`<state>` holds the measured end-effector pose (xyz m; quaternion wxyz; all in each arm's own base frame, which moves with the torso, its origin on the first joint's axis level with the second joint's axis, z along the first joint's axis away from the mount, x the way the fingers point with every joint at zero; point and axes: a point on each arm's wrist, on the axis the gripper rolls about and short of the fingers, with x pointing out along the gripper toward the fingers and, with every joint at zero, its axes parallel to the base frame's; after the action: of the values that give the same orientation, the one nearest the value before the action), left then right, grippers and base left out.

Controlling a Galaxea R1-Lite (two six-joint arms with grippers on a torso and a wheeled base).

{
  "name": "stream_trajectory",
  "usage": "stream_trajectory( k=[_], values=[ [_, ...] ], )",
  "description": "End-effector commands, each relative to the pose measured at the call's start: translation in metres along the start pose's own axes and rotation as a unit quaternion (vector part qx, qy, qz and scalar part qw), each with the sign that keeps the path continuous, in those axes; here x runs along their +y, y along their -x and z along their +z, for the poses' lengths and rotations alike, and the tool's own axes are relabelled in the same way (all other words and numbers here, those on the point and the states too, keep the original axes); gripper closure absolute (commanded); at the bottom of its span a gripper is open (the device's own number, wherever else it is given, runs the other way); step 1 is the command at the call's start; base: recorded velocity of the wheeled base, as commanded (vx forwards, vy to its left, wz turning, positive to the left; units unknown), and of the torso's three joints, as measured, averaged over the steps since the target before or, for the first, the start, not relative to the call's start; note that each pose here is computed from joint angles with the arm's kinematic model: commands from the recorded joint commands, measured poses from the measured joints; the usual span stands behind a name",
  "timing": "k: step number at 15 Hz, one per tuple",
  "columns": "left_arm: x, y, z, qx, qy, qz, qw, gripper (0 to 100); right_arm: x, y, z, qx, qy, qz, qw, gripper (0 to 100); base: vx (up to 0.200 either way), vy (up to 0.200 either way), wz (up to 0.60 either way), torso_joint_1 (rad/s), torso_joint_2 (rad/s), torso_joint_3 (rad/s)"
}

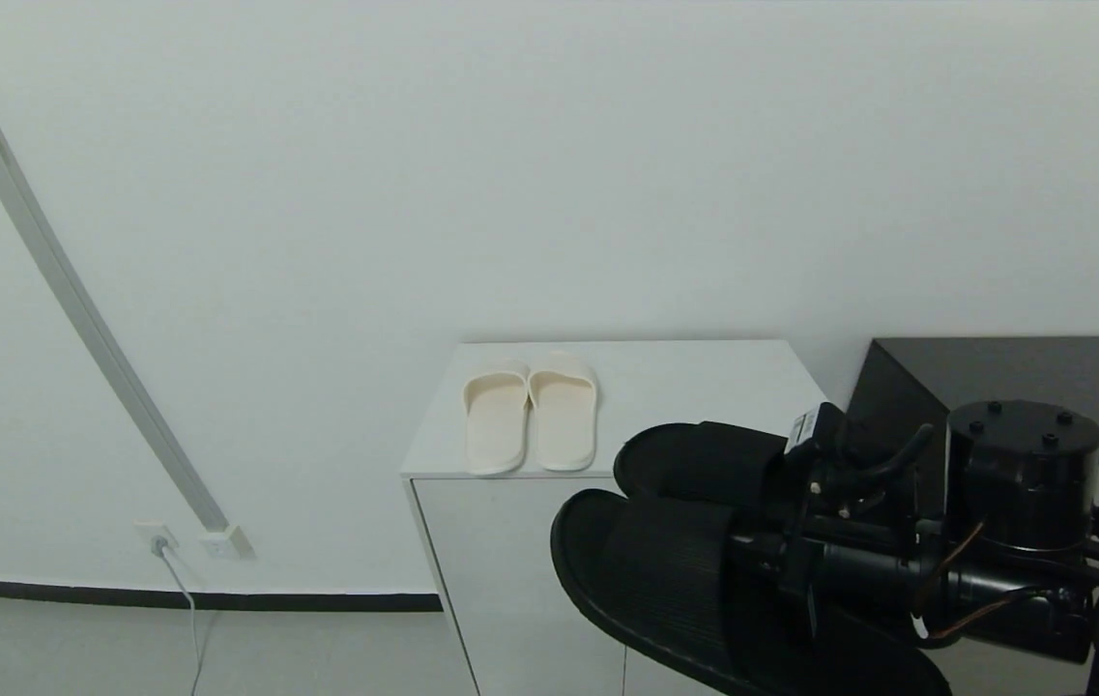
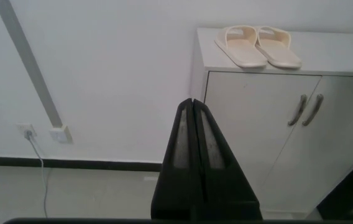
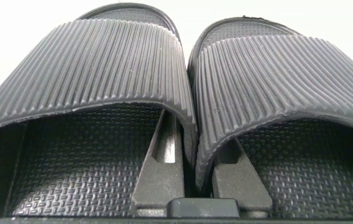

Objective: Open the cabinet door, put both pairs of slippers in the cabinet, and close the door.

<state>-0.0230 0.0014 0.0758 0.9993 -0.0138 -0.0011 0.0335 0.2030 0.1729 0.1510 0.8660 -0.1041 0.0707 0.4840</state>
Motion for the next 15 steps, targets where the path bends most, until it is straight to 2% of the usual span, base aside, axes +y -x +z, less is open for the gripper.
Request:
stream_trajectory(
  k=[1, 15],
  values=[
    [0.0, -0.0001, -0.0002, 0.001, 0.0, 0.0, 1.0, 100, 0.0011, -0.0009, -0.002, 0.004, -0.001, 0.003, 1.0, 100, 0.0, 0.0, 0.0, 0.0, 0.0, 0.0],
    [-0.0001, 0.0, 0.0002, 0.001, 0.0, 0.0, 1.0, 100, 0.0017, -0.0032, -0.0086, 0.016, -0.004, 0.007, 1.0, 100, 0.0, 0.0, 0.0, 0.0, 0.0, 0.0]
  ],
)
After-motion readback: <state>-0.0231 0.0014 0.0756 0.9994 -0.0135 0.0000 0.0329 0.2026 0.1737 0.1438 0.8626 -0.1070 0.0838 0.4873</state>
